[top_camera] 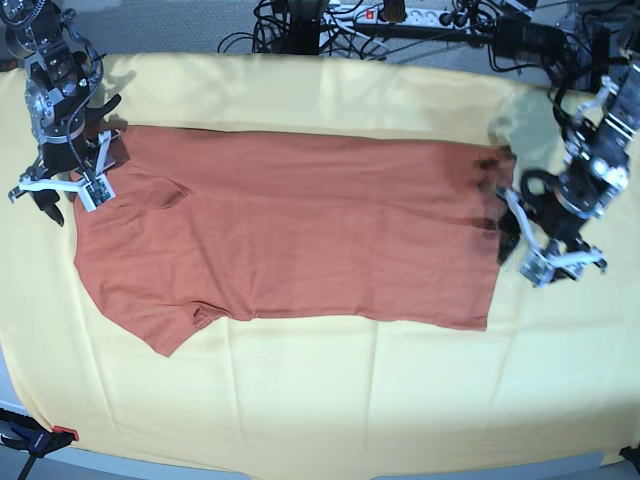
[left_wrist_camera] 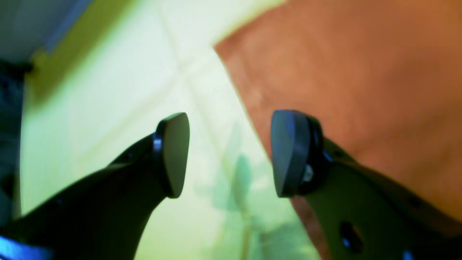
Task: Fold the T-shirt properly
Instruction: 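Release the shirt and move both grippers to its side edges, then grasp the shirt's hem corners with both grippers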
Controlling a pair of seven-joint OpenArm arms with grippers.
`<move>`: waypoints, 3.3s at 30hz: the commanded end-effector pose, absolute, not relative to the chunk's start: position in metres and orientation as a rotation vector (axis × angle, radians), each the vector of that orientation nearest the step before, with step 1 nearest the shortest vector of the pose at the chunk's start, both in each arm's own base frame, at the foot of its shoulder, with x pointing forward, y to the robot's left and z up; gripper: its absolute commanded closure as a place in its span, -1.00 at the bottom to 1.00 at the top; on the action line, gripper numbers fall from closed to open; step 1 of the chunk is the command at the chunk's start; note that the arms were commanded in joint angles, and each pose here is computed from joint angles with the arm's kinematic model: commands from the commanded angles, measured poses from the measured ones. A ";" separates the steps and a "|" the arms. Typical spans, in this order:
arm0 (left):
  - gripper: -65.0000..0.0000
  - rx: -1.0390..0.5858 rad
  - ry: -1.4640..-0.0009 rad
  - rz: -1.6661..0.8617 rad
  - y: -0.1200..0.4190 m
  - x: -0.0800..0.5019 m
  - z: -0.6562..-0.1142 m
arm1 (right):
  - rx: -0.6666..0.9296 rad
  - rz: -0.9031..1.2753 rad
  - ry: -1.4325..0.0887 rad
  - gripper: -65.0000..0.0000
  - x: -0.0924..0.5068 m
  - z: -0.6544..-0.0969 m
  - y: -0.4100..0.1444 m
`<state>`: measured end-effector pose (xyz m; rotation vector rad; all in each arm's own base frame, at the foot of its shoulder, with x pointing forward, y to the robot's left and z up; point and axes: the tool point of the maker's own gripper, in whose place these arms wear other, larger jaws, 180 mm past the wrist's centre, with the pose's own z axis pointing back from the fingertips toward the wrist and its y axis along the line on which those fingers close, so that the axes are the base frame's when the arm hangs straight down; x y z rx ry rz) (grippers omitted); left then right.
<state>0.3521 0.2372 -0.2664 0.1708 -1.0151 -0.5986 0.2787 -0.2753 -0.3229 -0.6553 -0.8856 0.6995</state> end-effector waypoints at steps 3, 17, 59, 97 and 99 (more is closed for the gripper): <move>-0.09 0.016 -1.091 -0.447 0.257 0.372 -0.241 | -0.685 0.695 -0.914 -0.11 0.284 -0.311 -0.280; -0.09 -0.434 -1.086 0.031 0.303 0.458 -0.284 | -0.635 0.710 -0.894 -0.11 0.282 -0.318 -0.274; 1.00 -0.522 -0.819 0.005 0.211 0.462 -0.372 | -0.152 0.124 -0.929 -0.11 0.463 -0.336 -0.338; 1.00 -0.519 -0.806 0.005 0.214 0.456 -0.377 | 0.291 0.009 -1.013 -0.11 0.467 -0.338 -0.289; 1.00 -0.515 -0.806 0.006 0.216 0.456 -0.377 | 0.272 -0.020 -1.025 -0.10 0.470 -0.335 -0.295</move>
